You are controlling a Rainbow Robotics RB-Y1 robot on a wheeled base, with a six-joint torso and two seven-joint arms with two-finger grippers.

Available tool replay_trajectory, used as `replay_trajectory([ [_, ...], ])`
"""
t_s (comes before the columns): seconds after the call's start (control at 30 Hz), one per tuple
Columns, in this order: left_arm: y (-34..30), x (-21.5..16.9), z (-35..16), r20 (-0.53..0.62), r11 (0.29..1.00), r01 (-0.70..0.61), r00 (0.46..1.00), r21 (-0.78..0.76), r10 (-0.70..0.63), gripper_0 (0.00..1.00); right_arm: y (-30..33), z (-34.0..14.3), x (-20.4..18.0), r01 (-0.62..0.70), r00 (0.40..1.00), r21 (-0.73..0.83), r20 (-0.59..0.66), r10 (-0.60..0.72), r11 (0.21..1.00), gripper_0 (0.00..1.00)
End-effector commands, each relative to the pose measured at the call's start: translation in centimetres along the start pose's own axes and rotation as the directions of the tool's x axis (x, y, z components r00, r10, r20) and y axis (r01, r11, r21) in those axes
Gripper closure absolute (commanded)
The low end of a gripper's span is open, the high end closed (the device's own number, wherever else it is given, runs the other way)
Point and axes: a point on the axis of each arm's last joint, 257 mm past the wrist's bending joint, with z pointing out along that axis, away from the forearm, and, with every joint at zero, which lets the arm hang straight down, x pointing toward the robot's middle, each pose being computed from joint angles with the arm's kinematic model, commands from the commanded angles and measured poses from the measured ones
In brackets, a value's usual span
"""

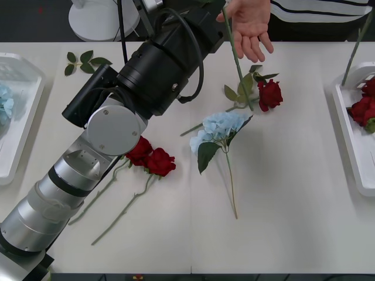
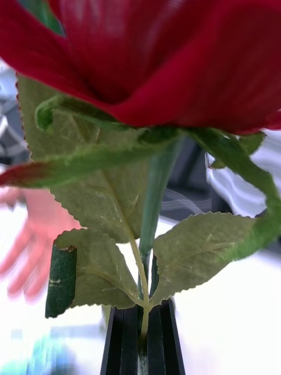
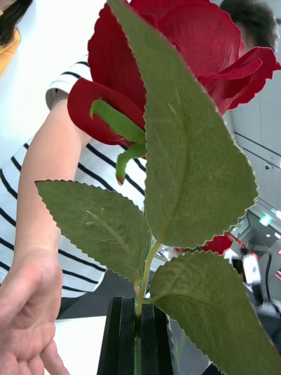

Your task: Place the red flowers into the right box and the blue flowers into the left box. If a person shows an open palm, hand one flower to the person first, then continue sorting.

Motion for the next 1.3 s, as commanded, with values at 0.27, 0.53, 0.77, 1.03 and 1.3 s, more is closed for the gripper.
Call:
replay_trajectory([
  [0.27,-2.2,-0.6,0.0,0.03,0.995,0.094,0.995,0.036,-0.095,1.0,6.7,8.0,-12.7,0.115,0.943,-0.048,0.32,-0.094,0.992,1.0],
  [0.53,-2.2,-0.6,0.0,0.03,0.995,0.094,0.995,0.036,-0.095,1.0,10.3,10.9,-16.4,0.183,0.902,-0.04,0.404,-0.151,0.982,1.0],
  [0.77,-2.2,-0.6,0.0,0.03,0.995,0.094,0.995,0.036,-0.095,1.0,11.1,12.3,-18.0,0.177,0.895,-0.047,0.422,-0.141,0.983,1.0],
  [1.03,-2.2,-0.6,0.0,0.03,0.995,0.094,0.995,0.036,-0.095,1.0,11.7,12.8,-17.6,0.169,0.896,-0.06,0.425,-0.128,0.984,1.0],
  [1.3,-2.2,-0.6,0.0,0.03,0.995,0.094,0.995,0.036,-0.095,1.0,11.8,12.8,-17.5,0.165,0.897,-0.067,0.424,-0.122,0.984,0.65],
])
